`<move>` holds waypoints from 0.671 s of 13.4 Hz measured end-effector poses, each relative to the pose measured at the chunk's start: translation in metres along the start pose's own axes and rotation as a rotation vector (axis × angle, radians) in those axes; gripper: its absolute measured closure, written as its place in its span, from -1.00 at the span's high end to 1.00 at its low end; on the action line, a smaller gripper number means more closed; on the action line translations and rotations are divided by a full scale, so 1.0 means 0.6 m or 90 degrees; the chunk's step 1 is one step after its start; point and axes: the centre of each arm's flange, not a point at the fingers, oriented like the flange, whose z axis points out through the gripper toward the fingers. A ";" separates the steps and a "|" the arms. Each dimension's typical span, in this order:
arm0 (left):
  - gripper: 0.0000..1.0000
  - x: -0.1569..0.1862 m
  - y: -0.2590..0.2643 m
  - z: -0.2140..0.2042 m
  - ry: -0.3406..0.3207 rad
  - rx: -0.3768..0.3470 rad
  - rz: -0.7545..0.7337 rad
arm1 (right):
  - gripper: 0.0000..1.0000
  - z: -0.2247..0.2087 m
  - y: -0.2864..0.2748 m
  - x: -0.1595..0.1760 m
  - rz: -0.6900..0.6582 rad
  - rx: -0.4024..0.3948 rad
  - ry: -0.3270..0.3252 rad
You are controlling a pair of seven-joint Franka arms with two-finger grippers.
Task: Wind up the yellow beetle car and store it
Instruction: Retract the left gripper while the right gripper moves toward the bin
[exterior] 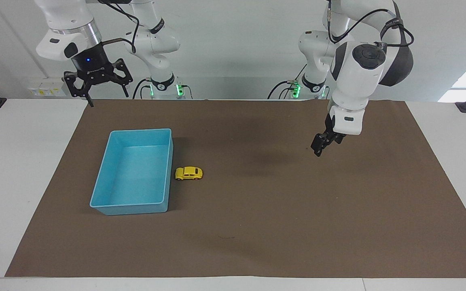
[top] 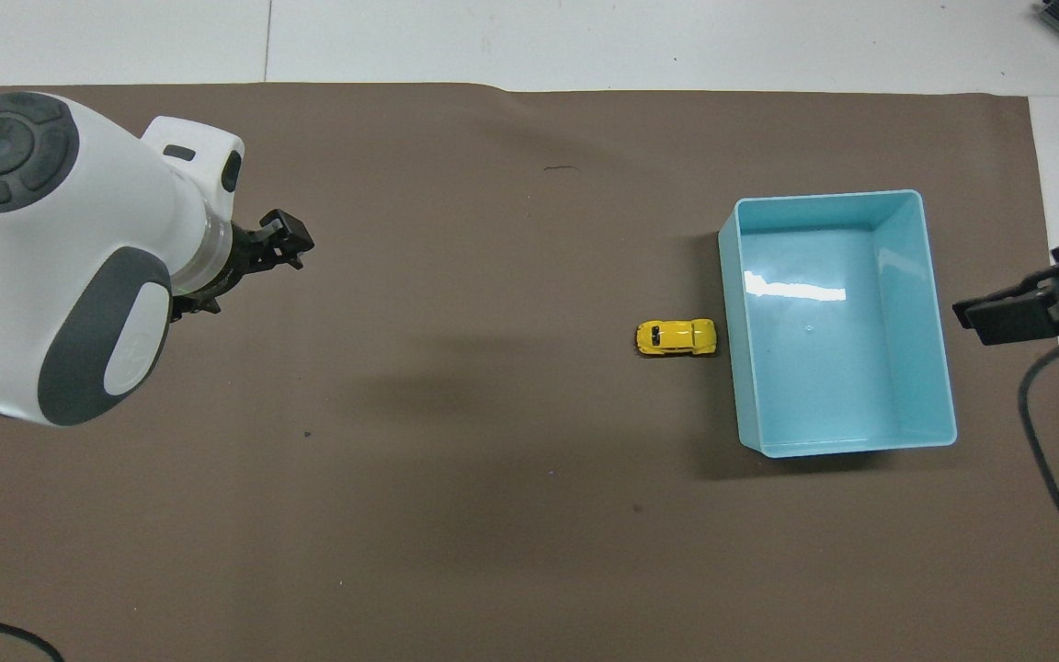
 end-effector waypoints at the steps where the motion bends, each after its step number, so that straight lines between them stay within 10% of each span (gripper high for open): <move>1: 1.00 0.005 -0.011 -0.003 -0.002 0.002 0.031 | 1.00 0.000 -0.011 0.005 -0.034 0.001 0.000; 9: 1.00 0.043 -0.108 -0.037 -0.020 0.016 0.243 | 1.00 -0.003 -0.035 0.012 -0.278 0.002 -0.005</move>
